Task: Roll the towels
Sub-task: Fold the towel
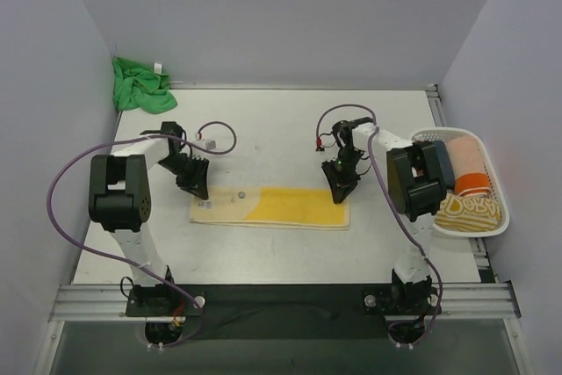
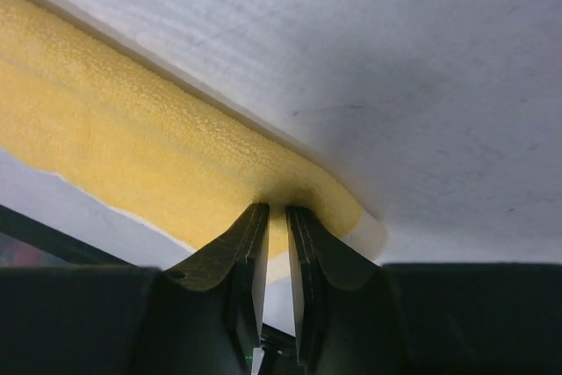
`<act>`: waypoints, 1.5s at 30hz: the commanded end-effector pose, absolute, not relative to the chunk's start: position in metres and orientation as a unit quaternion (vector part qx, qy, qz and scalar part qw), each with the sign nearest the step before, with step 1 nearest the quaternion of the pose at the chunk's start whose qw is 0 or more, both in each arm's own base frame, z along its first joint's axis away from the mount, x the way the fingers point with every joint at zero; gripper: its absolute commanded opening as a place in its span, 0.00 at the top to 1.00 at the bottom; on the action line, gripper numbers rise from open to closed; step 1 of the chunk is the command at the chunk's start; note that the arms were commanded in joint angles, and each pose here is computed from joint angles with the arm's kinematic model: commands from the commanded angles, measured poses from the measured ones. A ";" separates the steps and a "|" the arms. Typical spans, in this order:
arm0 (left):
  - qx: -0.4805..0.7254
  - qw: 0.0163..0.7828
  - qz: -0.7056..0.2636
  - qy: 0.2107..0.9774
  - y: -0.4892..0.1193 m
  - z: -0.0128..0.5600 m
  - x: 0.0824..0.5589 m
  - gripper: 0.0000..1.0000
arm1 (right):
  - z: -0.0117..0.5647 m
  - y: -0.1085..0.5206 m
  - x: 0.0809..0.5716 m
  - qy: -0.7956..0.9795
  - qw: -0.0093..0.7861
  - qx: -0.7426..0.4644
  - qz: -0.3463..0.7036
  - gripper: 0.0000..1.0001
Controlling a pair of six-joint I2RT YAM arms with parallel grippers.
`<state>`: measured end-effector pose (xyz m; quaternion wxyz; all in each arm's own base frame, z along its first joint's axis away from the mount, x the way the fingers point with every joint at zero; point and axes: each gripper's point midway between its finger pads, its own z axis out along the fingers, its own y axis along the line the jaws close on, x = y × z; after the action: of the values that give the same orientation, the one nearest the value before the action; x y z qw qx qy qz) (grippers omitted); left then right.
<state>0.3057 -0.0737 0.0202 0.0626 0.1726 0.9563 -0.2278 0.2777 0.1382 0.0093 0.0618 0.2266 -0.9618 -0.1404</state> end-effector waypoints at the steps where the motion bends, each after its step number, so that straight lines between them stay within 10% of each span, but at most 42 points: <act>1: 0.162 0.087 -0.197 0.963 -0.065 0.018 0.320 0.70 | 0.002 0.114 0.302 -0.971 0.052 0.219 -0.078 0.83; 6: 0.196 0.138 -0.269 0.933 -0.091 0.060 0.313 0.48 | 0.018 0.106 0.346 -0.974 -0.004 0.216 -0.072 0.79; 15: 0.204 0.167 -0.288 0.921 -0.101 0.096 0.292 0.45 | 0.081 0.109 0.337 -0.972 -0.072 0.193 -0.116 0.57; 45: 0.196 0.151 -0.270 0.930 -0.099 0.091 0.287 0.37 | 0.004 0.087 0.304 -0.984 0.067 0.054 -0.155 0.65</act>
<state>0.2833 -0.0985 0.0780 0.1327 0.1893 0.9338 -0.2731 0.3129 0.0760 0.0095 0.0356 0.0619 -0.9888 -0.1313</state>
